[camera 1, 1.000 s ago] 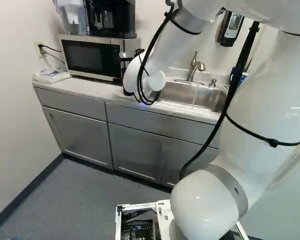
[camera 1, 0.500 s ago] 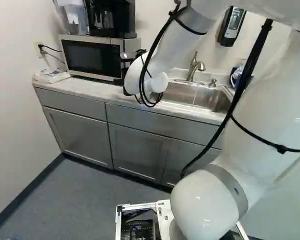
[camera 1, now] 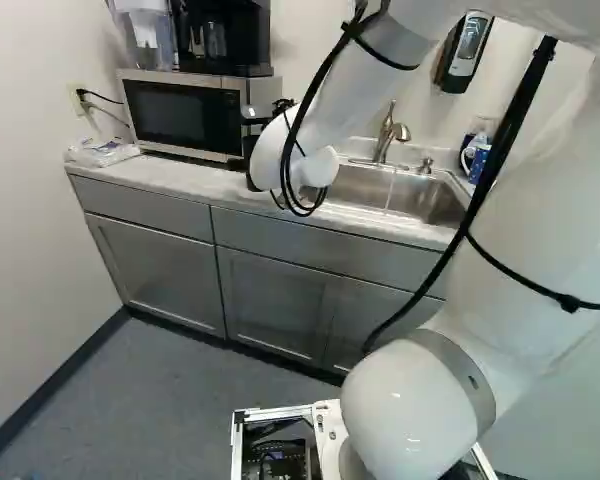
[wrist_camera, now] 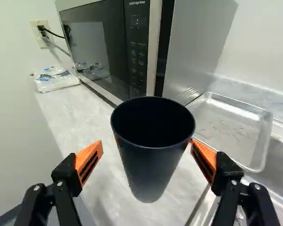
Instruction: Rinse the cup and place it in the tray
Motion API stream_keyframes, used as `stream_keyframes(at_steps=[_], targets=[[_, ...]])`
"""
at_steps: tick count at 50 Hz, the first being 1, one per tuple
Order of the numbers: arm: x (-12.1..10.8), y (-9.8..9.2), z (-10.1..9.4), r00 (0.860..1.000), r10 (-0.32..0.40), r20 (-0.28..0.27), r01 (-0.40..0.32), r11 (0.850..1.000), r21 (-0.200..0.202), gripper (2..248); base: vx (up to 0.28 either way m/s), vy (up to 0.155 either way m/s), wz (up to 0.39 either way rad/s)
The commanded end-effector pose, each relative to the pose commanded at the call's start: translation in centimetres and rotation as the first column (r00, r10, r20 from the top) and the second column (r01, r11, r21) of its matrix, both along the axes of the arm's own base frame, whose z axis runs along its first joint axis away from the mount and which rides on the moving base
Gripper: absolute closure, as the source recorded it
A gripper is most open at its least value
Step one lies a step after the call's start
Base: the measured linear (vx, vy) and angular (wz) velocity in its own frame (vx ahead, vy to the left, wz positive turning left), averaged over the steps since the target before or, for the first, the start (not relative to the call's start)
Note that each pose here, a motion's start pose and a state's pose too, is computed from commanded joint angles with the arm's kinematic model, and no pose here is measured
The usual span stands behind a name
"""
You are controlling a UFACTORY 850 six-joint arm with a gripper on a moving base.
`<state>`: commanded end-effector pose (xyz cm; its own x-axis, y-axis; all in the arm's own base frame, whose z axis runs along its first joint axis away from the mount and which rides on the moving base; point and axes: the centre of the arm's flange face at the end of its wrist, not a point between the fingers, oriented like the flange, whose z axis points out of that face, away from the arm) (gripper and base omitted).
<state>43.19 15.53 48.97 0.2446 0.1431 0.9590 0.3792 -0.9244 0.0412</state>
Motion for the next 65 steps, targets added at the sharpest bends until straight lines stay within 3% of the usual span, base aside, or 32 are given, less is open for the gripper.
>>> stream_keyframes(at_steps=[4,5,9,10,15,16,20,21,44,65], targets=[[0.0,0.0,0.0,1.000,0.000,0.000,0.000,1.000,0.000,3,0.000,0.000,0.000],[0.0,0.0,0.0,1.000,0.000,0.000,0.000,1.000,0.000,24,0.000,0.000,0.000],[0.0,0.0,0.0,1.000,0.000,0.000,0.000,1.000,0.000,24,0.000,0.000,0.000],[0.0,0.0,0.0,1.000,0.000,0.000,0.000,1.000,0.000,63,0.000,0.000,0.000],[0.0,0.0,0.0,1.000,0.000,0.000,0.000,1.000,0.000,63,0.000,0.000,0.000],[0.0,0.0,0.0,1.000,0.000,0.000,0.000,1.000,0.000,100,0.000,0.000,0.000],[0.0,0.0,0.0,1.000,0.000,0.000,0.000,1.000,0.000,100,0.000,0.000,0.000],[0.0,0.0,0.0,1.000,0.000,0.000,0.000,1.000,0.000,123,0.000,0.000,0.000],[0.0,-0.1,0.0,1.000,-0.002,0.000,0.002,1.000,0.000,124,0.000,0.000,0.000],[0.5,-2.8,1.9,0.997,-0.062,0.039,0.062,0.998,0.014,124,0.000,0.000,0.000]])
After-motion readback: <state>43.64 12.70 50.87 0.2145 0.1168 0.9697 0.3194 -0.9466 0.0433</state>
